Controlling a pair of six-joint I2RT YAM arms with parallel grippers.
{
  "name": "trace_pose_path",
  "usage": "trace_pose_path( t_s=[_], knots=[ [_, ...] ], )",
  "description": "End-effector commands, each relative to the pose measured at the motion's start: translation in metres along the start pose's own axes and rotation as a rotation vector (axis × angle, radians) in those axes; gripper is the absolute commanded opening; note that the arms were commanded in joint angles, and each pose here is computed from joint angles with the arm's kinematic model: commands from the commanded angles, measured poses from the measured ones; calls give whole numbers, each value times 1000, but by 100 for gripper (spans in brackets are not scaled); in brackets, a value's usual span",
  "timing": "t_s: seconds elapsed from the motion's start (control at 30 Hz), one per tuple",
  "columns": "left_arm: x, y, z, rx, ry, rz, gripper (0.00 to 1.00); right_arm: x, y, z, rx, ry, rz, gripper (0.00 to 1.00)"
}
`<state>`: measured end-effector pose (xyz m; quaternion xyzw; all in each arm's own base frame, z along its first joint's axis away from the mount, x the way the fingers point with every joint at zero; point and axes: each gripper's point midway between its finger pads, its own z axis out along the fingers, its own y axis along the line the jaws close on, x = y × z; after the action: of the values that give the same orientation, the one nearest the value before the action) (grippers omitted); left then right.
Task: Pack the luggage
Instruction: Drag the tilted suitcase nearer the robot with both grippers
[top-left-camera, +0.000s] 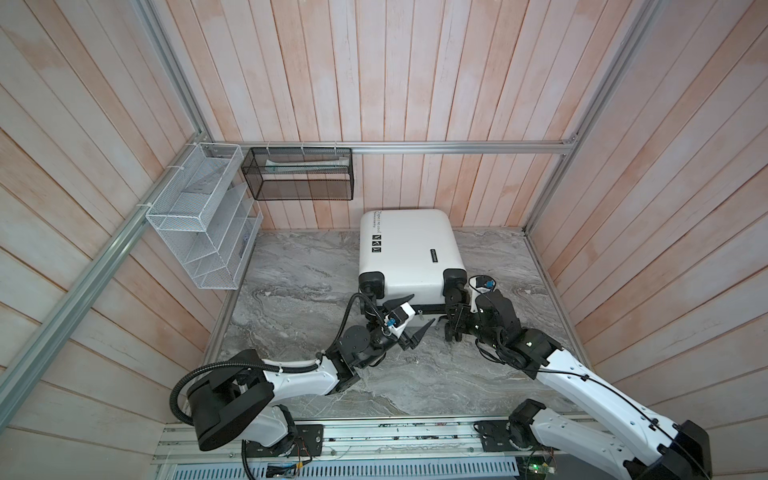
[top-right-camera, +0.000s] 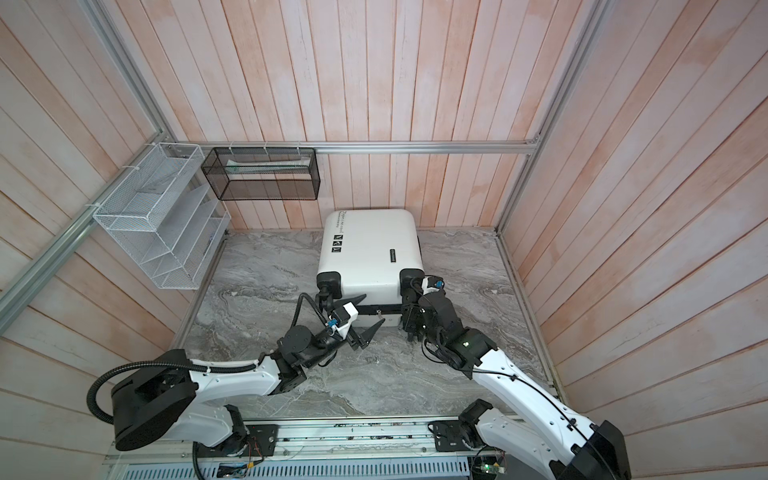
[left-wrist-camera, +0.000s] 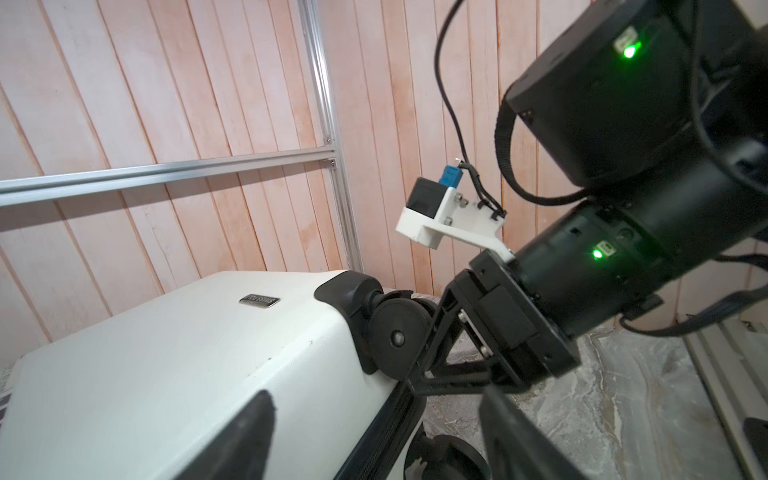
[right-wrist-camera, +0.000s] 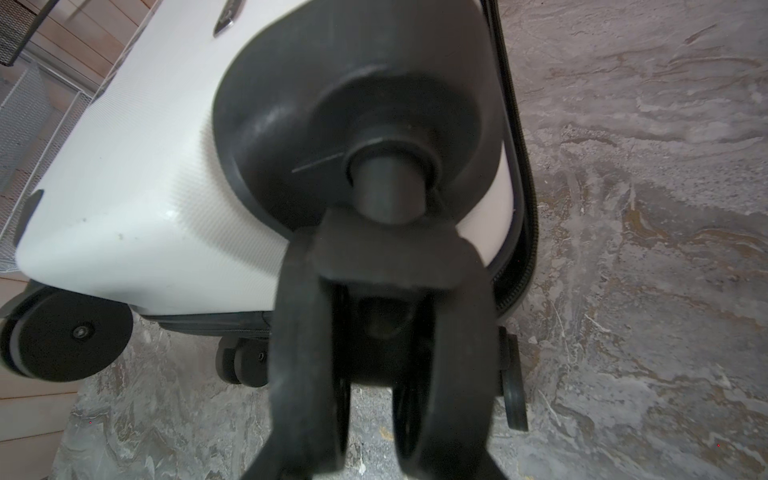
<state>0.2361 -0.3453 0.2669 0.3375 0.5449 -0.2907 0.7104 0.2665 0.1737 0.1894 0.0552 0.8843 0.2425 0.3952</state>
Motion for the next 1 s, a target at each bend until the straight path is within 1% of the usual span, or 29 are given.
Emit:
trace_pose_path(
  t_s=[0.0,0.13,0.2,0.27,0.3,0.37,0.43,0.6,0.73,0.8,0.9,0.93,0.97],
  knots=[
    [7,14,-9,-76,64,-38,100,-12,35,-10,-150,-35,-47,0],
    [10,25,-9,-135,149,-165,100,-15,43,-9,-173,-29,-60,0],
    [15,22,-11,-124,188,-205,100,-14,46,-8,-183,-25,-61,0],
    [20,11,-15,-63,230,-220,100,-14,51,-6,-198,-21,-61,0],
    [20,9,-18,-52,234,-226,100,-14,53,-5,-204,-19,-62,0],
    [22,10,-28,-62,228,-292,100,-12,60,-3,-221,-13,-63,0],
    [27,9,-37,-63,235,-328,98,-11,69,-1,-241,-10,-69,0],
    [53,5,-55,-75,287,-386,94,-4,95,5,-283,9,-97,0],
    [84,11,-64,-141,339,-417,93,0,109,7,-310,17,-106,0],
    [97,12,-64,-155,366,-432,92,1,114,6,-316,17,-113,0],
    [108,12,-59,-159,380,-445,85,-3,119,0,-322,2,-118,0],
    [113,25,-59,-193,380,-451,83,-4,120,-3,-323,-5,-119,0],
    [116,29,-58,-202,381,-454,80,-7,120,-6,-322,-13,-118,0]
  ],
)
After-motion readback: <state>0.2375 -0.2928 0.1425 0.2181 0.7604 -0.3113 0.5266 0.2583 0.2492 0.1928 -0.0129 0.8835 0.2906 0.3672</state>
